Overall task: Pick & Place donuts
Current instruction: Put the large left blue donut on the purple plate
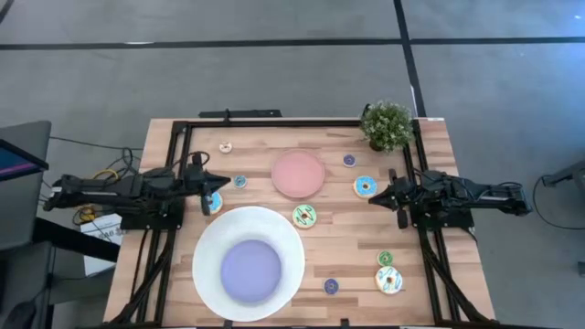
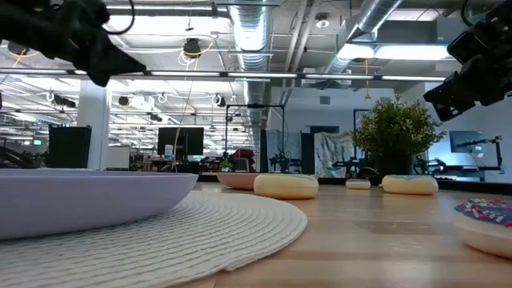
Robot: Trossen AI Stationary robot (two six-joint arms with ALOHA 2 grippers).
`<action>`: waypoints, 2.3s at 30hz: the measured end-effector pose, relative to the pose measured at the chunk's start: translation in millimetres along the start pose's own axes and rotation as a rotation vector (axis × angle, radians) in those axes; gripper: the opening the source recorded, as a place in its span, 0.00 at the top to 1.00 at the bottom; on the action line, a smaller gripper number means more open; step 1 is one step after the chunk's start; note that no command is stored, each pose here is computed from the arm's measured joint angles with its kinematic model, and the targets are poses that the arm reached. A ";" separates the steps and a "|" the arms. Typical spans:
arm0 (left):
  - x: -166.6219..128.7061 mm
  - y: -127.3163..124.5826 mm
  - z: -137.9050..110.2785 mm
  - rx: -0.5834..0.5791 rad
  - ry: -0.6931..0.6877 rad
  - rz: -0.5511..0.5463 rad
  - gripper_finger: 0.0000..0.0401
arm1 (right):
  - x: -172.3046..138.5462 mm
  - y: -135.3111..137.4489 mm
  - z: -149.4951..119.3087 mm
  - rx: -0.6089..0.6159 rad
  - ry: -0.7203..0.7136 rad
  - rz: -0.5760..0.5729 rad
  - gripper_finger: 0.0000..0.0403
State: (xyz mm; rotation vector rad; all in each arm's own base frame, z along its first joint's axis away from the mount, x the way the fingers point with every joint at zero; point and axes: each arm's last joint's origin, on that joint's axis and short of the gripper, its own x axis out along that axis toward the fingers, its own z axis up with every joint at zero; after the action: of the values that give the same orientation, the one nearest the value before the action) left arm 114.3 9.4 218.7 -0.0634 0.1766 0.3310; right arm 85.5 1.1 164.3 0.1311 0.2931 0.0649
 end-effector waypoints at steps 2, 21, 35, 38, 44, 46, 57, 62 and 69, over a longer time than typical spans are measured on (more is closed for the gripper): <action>2.6 0.6 4.3 0.022 0.075 0.072 1.00 | 0.0 0.0 0.0 0.000 0.000 0.000 1.00; 40.5 14.7 21.0 0.020 0.676 0.189 0.58 | 0.0 0.0 0.0 0.000 0.000 0.000 1.00; 77.4 22.4 -8.4 -0.302 1.161 0.455 0.36 | 0.0 0.0 0.0 0.000 0.000 0.000 1.00; 79.0 21.6 -12.9 -0.321 1.248 0.464 0.36 | 0.0 0.0 0.0 0.000 0.000 0.000 1.00; 70.8 21.9 -19.4 -0.378 1.380 0.571 0.36 | 0.0 0.0 0.0 0.000 0.000 0.000 1.00; 70.2 21.8 -19.9 -0.386 1.391 0.577 0.36 | 0.0 0.0 0.0 0.000 0.000 0.000 1.00; 70.0 6.4 -20.8 -0.450 1.437 0.449 0.36 | 0.0 0.0 0.0 0.000 0.000 0.000 1.00; 72.8 -6.1 -21.1 -0.440 1.394 0.422 0.36 | 0.0 0.0 0.0 0.000 0.000 0.000 1.00; 78.4 -17.3 -25.9 -0.376 1.365 0.412 0.36 | 0.0 0.0 0.1 0.000 0.000 0.000 1.00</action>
State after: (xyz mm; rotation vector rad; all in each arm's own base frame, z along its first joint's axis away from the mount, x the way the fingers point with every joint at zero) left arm 188.8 15.6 179.4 -0.6342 1.4935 0.6894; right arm 85.5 1.1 164.4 0.1310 0.2929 0.0646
